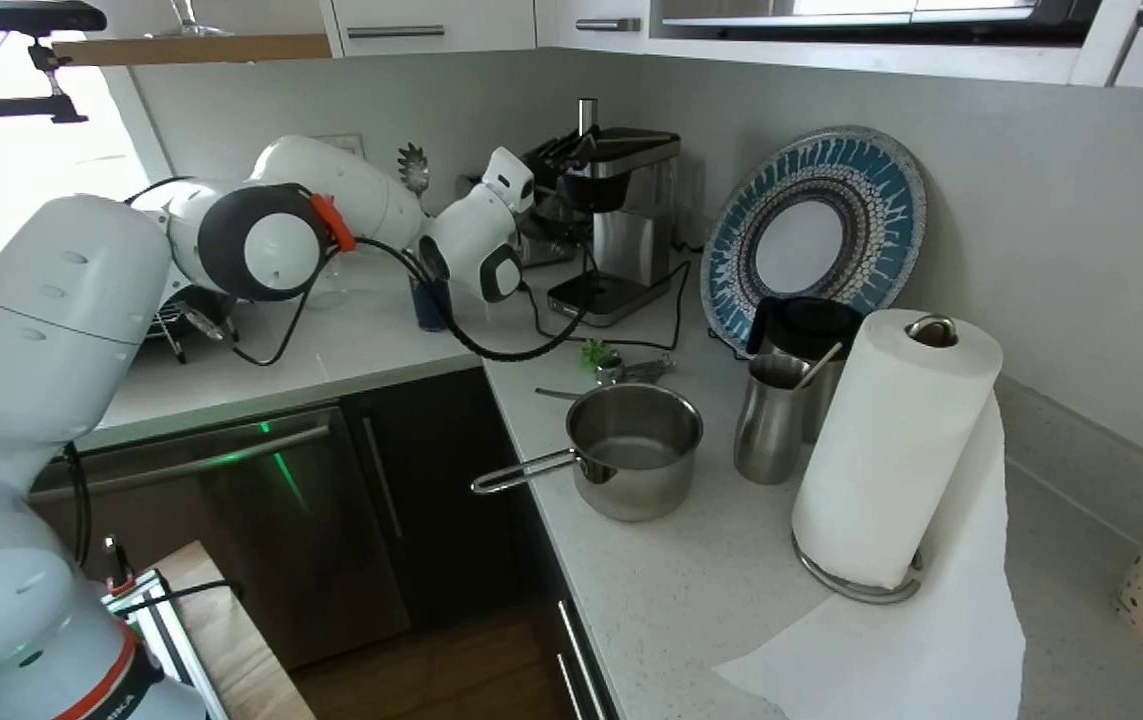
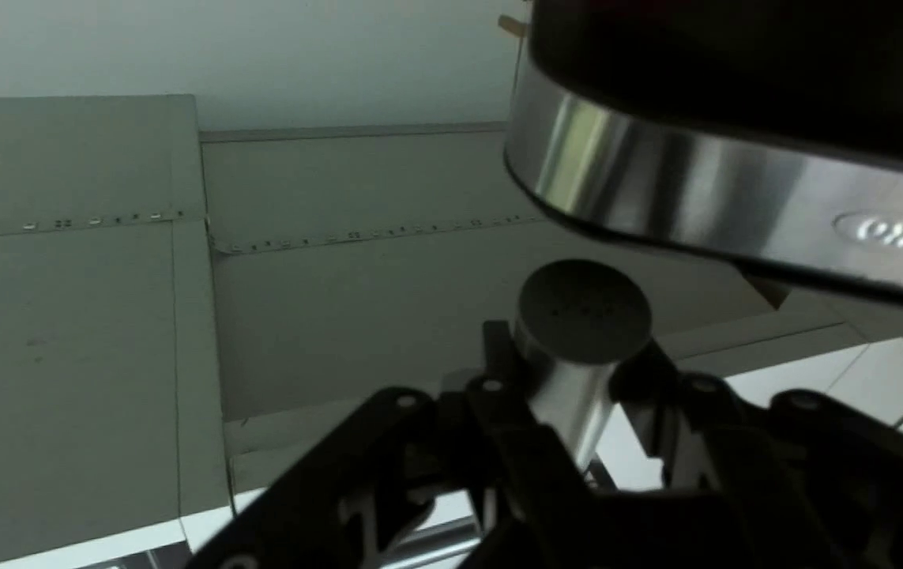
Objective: Pick up the silver object from the bottom of the coffee machine and put it on top of the coffee machine
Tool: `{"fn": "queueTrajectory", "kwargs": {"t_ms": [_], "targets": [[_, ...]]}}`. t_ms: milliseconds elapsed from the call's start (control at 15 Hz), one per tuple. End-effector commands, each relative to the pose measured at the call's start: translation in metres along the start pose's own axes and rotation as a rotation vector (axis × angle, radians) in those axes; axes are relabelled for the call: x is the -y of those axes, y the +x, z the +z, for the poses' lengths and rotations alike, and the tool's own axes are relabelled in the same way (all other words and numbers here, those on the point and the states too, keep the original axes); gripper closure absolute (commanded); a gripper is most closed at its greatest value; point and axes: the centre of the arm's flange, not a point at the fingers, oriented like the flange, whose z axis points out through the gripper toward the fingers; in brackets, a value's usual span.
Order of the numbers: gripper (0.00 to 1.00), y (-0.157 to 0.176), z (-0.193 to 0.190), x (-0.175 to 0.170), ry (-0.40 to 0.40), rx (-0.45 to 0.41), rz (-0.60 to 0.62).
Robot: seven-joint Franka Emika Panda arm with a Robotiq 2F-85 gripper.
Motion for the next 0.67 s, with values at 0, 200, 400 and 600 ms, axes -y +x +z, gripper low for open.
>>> {"fn": "queueTrajectory", "kwargs": {"t_ms": [0, 200, 400, 600], "targets": [[0.89, -0.011, 0.008, 0.015, 0.026, -0.004, -0.050], [0.89, -0.007, 0.019, 0.016, 0.020, -0.027, -0.054], [0.89, -0.009, 0.037, 0.016, 0.027, -0.009, -0.033], [0.89, -0.008, 0.057, 0.020, 0.044, 0.003, -0.010]]}}
